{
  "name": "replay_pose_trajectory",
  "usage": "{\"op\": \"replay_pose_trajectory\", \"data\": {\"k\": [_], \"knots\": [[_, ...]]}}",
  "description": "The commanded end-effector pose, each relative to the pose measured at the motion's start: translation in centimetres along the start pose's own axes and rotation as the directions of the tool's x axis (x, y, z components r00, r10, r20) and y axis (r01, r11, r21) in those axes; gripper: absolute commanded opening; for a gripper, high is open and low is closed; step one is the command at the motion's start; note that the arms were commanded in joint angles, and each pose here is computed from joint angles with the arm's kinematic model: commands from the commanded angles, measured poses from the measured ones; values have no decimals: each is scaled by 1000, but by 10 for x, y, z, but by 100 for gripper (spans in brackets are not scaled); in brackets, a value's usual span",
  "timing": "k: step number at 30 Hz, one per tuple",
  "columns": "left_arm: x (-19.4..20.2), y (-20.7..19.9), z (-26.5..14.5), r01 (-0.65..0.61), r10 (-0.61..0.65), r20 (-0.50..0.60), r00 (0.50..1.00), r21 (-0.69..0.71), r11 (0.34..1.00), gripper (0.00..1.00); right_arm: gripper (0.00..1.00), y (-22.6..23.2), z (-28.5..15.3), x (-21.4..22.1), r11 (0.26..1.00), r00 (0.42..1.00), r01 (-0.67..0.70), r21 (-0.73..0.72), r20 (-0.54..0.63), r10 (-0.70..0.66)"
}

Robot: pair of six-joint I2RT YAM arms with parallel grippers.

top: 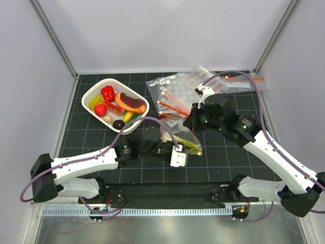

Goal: Place the food in the zip-top bag and seal the zipper
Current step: Place the fake vegetable in the zipper food storage bag.

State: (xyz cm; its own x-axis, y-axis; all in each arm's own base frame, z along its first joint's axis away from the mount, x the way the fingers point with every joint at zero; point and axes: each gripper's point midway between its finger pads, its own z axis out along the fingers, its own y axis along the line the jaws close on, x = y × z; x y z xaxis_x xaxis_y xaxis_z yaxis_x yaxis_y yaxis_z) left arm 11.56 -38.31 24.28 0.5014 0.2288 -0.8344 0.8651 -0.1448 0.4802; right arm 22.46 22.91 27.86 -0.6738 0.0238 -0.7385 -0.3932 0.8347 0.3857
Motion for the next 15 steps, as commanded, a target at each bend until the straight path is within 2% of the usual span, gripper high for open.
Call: {"op": "replay_pose_trajectory", "data": {"k": [1,6,10,15], "knots": [[-24,24,8,15,-10,65,998,-71,997,37,1,13,1,-12,998,999,4,-65,42,-1],[-24,35,11,60,-52,62,997,-132,989,34,1,11,4,-9,998,999,7,-59,33,-5],[-32,36,8,66,-51,109,993,-139,988,42,1,11,5,-8,998,999,10,-57,31,-8],[-39,34,6,76,-56,146,988,-135,988,43,1,11,5,-8,998,999,7,-59,31,-5]]}}
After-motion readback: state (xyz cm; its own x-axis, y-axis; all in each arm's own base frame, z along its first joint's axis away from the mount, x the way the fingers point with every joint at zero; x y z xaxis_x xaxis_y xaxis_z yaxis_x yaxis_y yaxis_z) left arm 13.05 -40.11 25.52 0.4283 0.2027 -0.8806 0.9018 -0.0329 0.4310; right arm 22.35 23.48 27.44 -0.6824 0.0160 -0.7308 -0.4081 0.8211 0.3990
